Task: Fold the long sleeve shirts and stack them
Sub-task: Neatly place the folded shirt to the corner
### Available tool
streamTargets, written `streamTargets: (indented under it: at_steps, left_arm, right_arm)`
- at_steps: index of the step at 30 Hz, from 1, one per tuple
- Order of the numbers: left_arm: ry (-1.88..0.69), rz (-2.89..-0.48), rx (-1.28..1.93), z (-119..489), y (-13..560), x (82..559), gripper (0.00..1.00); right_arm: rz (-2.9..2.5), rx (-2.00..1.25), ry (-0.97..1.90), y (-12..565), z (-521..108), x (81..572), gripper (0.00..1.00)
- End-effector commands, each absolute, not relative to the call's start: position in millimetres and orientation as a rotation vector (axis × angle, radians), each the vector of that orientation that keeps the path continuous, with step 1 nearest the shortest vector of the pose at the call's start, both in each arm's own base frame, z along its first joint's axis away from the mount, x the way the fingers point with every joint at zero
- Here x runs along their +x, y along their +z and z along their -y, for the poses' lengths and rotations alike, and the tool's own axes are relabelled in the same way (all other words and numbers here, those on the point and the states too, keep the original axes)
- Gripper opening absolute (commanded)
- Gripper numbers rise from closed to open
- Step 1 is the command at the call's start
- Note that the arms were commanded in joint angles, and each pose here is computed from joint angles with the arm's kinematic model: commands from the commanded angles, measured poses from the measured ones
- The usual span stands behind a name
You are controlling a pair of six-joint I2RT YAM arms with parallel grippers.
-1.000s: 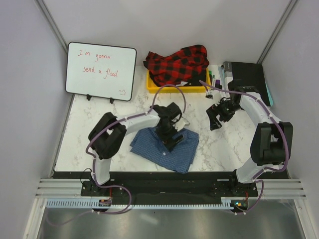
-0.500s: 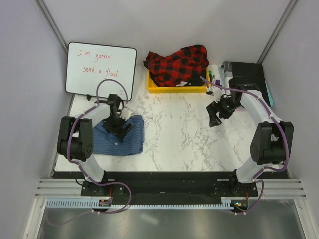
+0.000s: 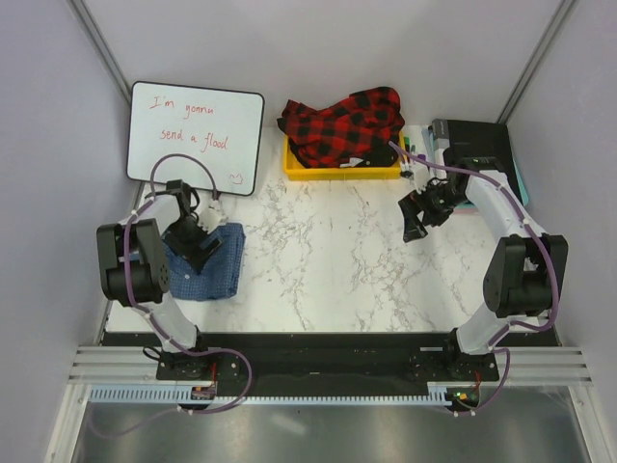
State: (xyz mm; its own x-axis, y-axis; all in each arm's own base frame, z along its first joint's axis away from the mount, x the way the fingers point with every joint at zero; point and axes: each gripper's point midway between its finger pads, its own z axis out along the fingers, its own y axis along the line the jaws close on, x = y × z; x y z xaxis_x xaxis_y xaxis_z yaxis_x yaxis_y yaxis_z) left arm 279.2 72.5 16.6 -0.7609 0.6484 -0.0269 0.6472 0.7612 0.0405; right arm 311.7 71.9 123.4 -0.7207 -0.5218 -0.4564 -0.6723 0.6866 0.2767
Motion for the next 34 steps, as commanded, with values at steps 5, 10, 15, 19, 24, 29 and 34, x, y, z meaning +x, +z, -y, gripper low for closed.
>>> streamTargets:
  at_steps: [5, 10, 15, 19, 24, 29, 34]
  left_arm:
    - [0.0, -2.713, 1.014, -54.8, 104.6, 314.5, 0.99]
    - [-0.156, -2.569, 0.927, -11.1, 169.6, 314.1, 0.99]
    - [-0.409, -2.336, 0.734, 60.6, 249.6, 325.9, 0.99]
    - [-0.479, -2.235, 0.716, 119.9, 269.6, 338.3, 0.99]
    - [-0.567, -2.253, 0.692, 178.2, 238.1, 336.6, 0.99]
    - [-0.517, -2.324, 0.696, 180.6, 195.2, 332.2, 0.99]
    - [-0.49, -2.331, 0.677, 173.5, 189.3, 324.3, 0.99]
  right_arm:
    - [-2.441, -0.898, 0.643, 168.9, -83.1, 327.2, 0.98]
    - [-2.39, -0.876, 0.653, 185.2, -88.2, 326.1, 0.98]
    - [-2.295, -0.777, 0.621, 215.8, -92.8, 328.4, 0.98]
    - [-2.258, -0.65, 0.605, 217.1, -94.2, 327.5, 0.98]
    - [-2.237, -0.497, 0.61, 198.5, -95.0, 311.0, 0.98]
    - [-2.237, -0.47, 0.527, 178.5, -84.6, 302.5, 0.98]
    - [-2.255, -0.459, 0.532, 166.7, -84.3, 297.2, 0.98]
